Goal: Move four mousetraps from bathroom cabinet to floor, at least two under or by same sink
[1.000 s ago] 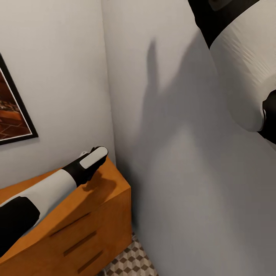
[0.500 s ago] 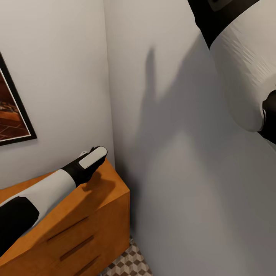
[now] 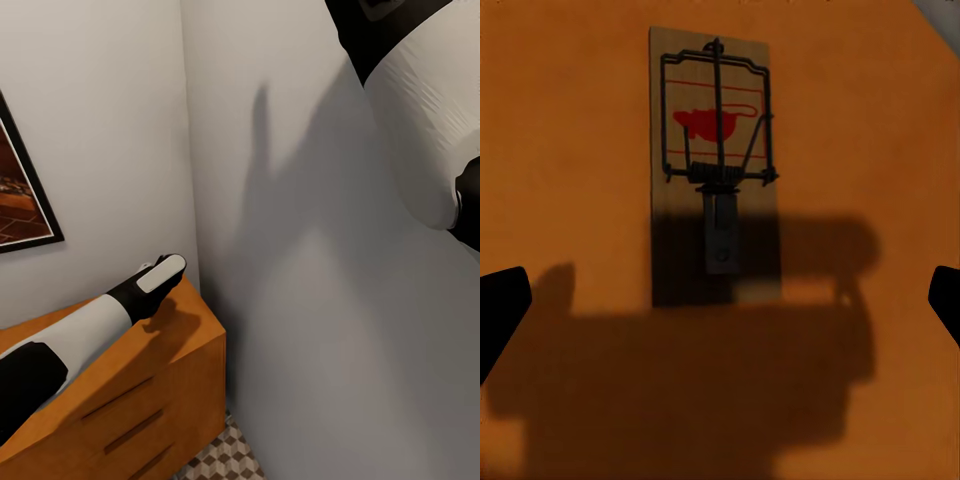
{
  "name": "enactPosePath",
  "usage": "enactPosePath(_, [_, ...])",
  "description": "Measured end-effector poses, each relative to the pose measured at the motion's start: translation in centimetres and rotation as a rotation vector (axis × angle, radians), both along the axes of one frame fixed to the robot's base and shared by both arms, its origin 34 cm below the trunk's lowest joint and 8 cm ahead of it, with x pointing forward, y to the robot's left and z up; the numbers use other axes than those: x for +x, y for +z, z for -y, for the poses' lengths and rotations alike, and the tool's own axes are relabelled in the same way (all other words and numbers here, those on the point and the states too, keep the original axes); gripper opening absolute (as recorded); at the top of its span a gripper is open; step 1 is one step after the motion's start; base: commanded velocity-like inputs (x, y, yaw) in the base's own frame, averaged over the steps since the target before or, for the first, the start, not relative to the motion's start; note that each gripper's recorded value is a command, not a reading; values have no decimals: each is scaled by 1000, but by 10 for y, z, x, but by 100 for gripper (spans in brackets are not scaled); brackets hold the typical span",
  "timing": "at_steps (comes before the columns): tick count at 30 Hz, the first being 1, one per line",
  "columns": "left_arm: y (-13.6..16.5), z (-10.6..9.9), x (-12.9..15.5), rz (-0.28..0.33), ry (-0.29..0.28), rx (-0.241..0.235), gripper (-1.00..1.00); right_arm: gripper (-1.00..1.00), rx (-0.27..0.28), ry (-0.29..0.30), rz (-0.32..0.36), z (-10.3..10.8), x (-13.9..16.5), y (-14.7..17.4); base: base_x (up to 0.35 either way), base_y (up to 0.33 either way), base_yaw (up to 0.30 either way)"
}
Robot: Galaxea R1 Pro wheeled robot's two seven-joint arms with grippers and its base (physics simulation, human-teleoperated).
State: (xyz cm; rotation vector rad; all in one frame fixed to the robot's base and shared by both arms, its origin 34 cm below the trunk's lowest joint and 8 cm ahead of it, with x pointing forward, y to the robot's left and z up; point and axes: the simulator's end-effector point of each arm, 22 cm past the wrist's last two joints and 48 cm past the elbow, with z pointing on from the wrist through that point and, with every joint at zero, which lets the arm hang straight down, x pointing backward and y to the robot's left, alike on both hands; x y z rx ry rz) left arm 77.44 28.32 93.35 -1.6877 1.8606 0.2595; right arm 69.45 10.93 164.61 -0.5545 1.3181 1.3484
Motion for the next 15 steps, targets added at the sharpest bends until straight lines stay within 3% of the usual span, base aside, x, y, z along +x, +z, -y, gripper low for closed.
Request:
enactPosePath(9, [13,-5,4,25,-5,-8,100,-100,4,2,-2,1,0,4,0,0,0])
enactPosePath(15, [28,-24,4,46,6,0,100,-100,5,3,-3,1,0,8,0,0,0])
